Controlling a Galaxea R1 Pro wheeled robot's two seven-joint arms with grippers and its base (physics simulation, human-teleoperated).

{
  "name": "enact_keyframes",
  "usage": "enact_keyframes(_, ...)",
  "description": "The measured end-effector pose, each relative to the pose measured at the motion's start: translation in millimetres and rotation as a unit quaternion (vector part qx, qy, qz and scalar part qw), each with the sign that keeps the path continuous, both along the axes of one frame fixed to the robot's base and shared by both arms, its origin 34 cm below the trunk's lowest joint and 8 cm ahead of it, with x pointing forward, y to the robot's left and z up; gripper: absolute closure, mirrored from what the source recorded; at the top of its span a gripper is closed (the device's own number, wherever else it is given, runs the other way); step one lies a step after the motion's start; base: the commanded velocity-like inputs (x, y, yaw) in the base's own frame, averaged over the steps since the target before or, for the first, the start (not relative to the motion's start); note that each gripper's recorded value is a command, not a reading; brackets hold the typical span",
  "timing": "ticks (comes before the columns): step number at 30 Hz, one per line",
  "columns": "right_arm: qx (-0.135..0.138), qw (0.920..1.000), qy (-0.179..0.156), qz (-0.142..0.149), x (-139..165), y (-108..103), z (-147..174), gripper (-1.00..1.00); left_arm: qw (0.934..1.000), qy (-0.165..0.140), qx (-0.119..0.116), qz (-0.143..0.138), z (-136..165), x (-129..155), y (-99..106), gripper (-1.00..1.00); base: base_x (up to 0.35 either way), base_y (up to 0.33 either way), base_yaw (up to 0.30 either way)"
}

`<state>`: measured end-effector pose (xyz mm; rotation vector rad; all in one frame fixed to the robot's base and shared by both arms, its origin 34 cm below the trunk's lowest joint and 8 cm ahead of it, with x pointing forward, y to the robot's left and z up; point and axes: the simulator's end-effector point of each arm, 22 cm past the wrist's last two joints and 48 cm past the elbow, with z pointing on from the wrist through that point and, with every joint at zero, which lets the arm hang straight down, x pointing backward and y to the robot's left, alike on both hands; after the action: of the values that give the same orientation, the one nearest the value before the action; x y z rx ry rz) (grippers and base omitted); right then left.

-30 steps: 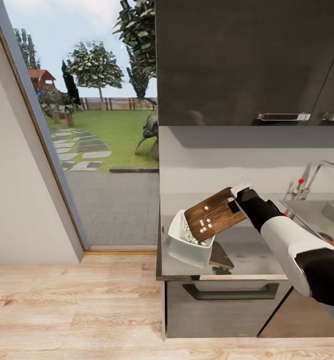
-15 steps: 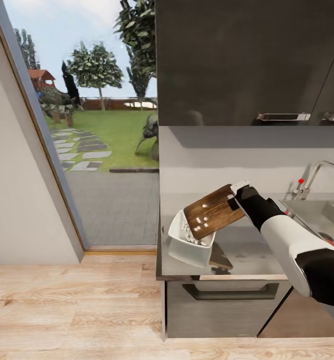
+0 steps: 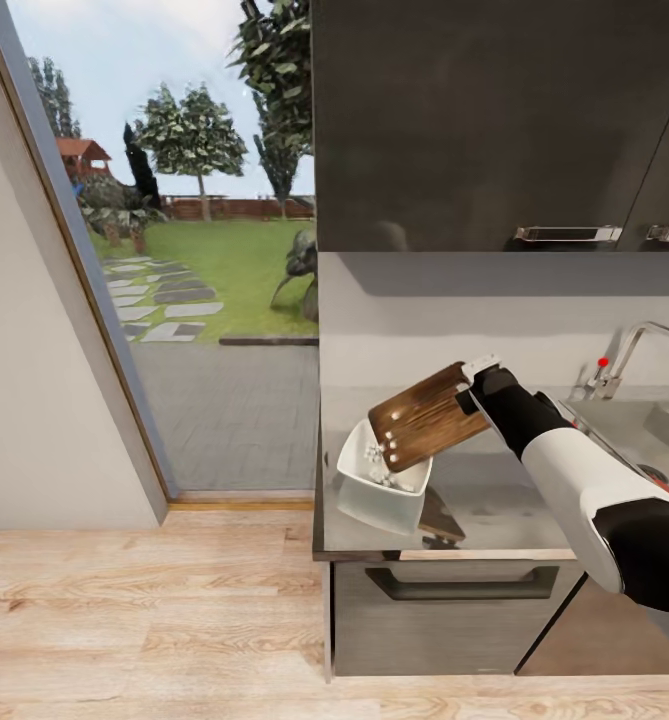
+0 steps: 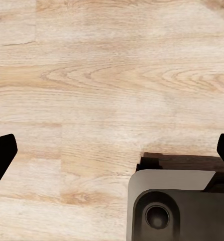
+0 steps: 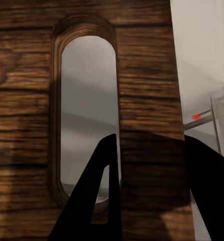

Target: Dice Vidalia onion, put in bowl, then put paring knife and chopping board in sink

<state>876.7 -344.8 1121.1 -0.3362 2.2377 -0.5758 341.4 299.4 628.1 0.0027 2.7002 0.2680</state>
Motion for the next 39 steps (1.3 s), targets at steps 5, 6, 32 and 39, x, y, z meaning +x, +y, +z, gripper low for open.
enact_keyframes(5,-0.001,1.0,-0.005,0.001,1,1,5,1.0,1.0,0.0,0.0,0.0,0,0,0,-1.0,0.0,0.0,0.0)
enact_keyframes(6,-0.002,1.0,-0.006,0.001,2,1,5,1.0,1.0,0.0,0.0,0.0,0,0,0,-1.0,0.0,0.0,0.0)
enact_keyframes(32,-0.028,0.9988,-0.026,-0.029,2,-21,17,1.0,1.0,0.0,-0.001,0.0,0,0,-1,-1.0,0.0,0.0,0.0)
enact_keyframes(39,0.105,0.9929,-0.041,-0.039,1,-40,28,1.0,1.0,0.0,-0.001,0.0,0,0,-1,-1.0,0.0,0.0,0.0)
